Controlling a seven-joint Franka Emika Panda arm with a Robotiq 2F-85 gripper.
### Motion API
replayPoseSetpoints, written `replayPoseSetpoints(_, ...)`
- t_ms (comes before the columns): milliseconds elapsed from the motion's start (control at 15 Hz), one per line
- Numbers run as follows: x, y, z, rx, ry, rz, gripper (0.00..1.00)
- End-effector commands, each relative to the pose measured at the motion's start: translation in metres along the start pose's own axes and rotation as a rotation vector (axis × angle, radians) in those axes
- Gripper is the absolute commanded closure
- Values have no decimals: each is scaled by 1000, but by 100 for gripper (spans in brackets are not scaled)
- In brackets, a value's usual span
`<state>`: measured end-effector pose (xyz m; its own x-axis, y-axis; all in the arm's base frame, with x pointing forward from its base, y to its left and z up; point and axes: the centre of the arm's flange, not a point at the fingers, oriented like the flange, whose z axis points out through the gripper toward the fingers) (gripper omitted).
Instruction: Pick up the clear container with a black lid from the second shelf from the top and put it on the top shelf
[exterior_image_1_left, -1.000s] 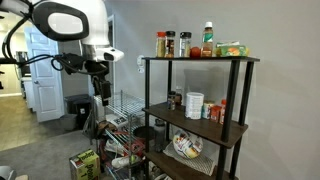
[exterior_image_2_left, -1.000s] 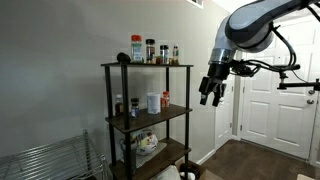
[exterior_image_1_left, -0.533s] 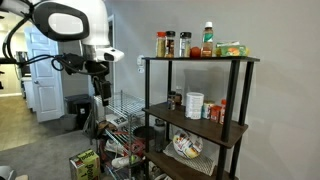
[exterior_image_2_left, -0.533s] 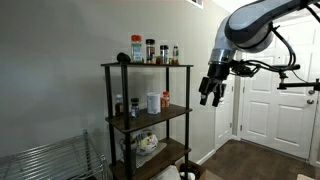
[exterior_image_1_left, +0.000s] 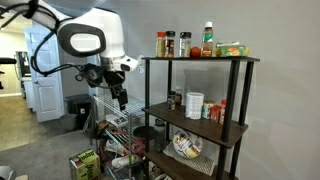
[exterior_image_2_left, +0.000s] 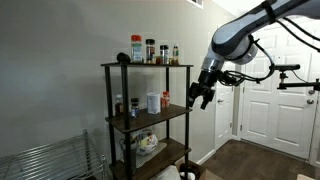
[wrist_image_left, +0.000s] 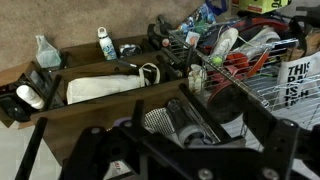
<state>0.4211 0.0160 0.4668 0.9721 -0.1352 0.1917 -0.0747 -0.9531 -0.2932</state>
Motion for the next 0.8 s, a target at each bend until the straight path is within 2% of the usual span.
replayPoseSetpoints(0,42,15,18,39,35,0,0)
replayPoseSetpoints(267,71,44,32,107,109,-8,0)
replayPoseSetpoints(733,113,57,54,100,287,-145,0)
